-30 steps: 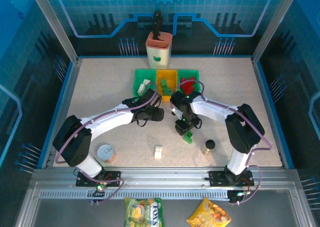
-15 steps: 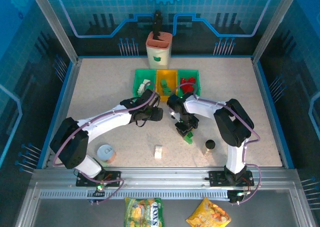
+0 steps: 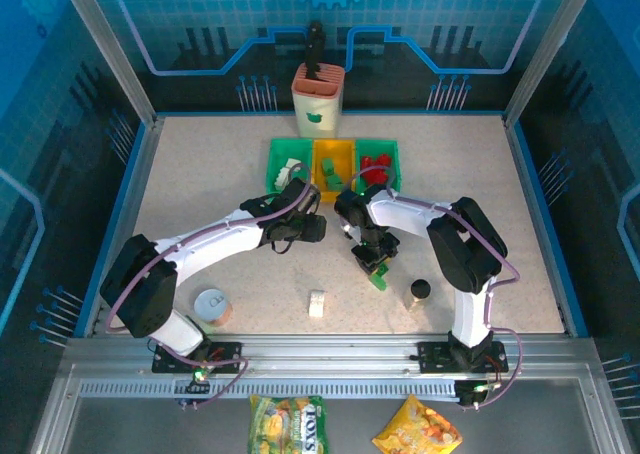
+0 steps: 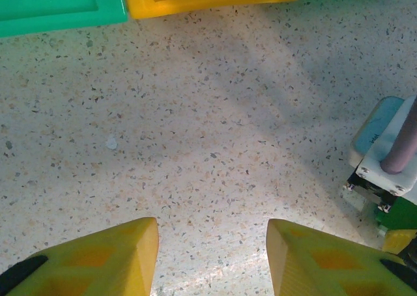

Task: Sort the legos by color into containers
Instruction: Pick up the lego from the bottom-center of the table.

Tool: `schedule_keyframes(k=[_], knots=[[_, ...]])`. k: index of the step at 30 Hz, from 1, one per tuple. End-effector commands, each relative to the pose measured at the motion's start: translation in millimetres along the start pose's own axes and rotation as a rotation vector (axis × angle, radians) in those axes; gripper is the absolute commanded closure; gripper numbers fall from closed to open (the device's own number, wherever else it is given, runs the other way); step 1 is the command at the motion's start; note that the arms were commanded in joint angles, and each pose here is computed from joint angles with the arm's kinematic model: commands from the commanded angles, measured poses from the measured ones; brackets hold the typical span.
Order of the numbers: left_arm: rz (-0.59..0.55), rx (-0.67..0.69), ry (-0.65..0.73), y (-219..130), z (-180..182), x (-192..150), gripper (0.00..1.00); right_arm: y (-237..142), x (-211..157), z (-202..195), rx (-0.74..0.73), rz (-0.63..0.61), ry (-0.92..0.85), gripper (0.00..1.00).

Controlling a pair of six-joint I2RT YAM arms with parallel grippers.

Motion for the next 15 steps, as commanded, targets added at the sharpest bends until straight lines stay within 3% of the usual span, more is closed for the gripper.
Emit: schedule_keyframes(k=[1, 15], knots=[[-0.039, 0.004, -0.034, -5.5, 3.8, 7.5, 0.52, -7.4, -3.7, 3.4, 0.006, 0.010, 0.014, 0.60], [-0.033, 0.033, -0.075, -18.1, 25.1, 0.4, 0.52, -28.1, 10.8, 3.9, 0.008, -0.068, 0.030, 0.63]])
Point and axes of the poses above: each hand's point on the last joint's axis, 136 mm out from that joint toward the fingers, its own y axis out along the fingers, its own z axis along the line the jaws close on, x = y × z, the point moved 5 cm from there along -y, back along the fingers, and after that the axes turned 8 degrees about y, right-handed, at the moved point
